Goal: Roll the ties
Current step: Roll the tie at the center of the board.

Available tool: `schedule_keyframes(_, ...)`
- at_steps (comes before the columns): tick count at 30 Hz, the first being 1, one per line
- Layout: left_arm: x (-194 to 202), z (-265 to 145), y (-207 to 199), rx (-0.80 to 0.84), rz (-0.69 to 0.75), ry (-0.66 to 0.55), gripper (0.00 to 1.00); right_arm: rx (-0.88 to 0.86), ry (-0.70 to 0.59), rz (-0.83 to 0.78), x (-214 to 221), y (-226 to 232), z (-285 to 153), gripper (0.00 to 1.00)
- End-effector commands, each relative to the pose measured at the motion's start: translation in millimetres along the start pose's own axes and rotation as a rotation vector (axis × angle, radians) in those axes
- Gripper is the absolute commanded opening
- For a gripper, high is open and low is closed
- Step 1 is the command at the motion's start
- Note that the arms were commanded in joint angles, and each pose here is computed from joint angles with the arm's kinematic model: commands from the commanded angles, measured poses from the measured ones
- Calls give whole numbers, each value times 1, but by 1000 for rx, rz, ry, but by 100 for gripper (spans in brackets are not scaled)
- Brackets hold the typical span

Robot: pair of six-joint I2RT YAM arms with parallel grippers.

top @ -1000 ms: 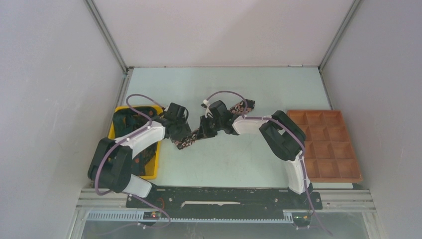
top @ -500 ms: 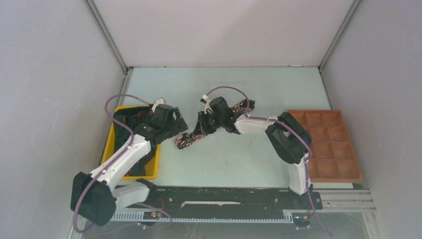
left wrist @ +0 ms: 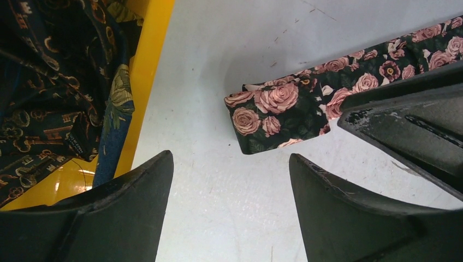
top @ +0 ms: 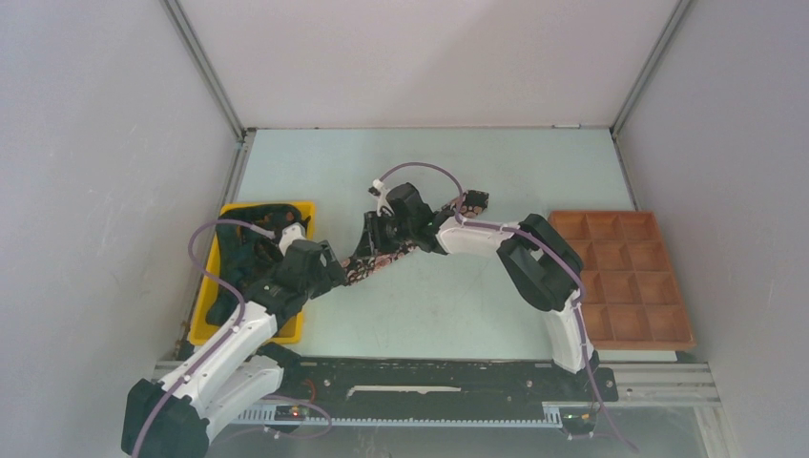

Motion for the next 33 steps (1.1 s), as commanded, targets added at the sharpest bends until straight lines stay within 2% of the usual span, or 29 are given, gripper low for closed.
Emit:
schedule_keyframes(1, -11, 1, -2, 17, -32, -70, 83, 11, 9, -14, -3, 3, 11, 32)
schedule_keyframes(12, -12, 3, -3, 32, -41, -84, 82, 42, 39, 3, 7, -16, 23, 20)
schedule_keyframes(33, -8, 29, -13, 146, -110, -73, 74, 36, 64, 38, 14, -38, 32, 18)
Point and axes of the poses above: each gripper's point midway between its finger pads, its own z axis out along the fingers, its own y axis along the line the jaws close on, x = y × z, the point moved 3 cm from there along -z, back along the fingers, and after that the axes turned 5 degrees about z, right-handed, at the moved point
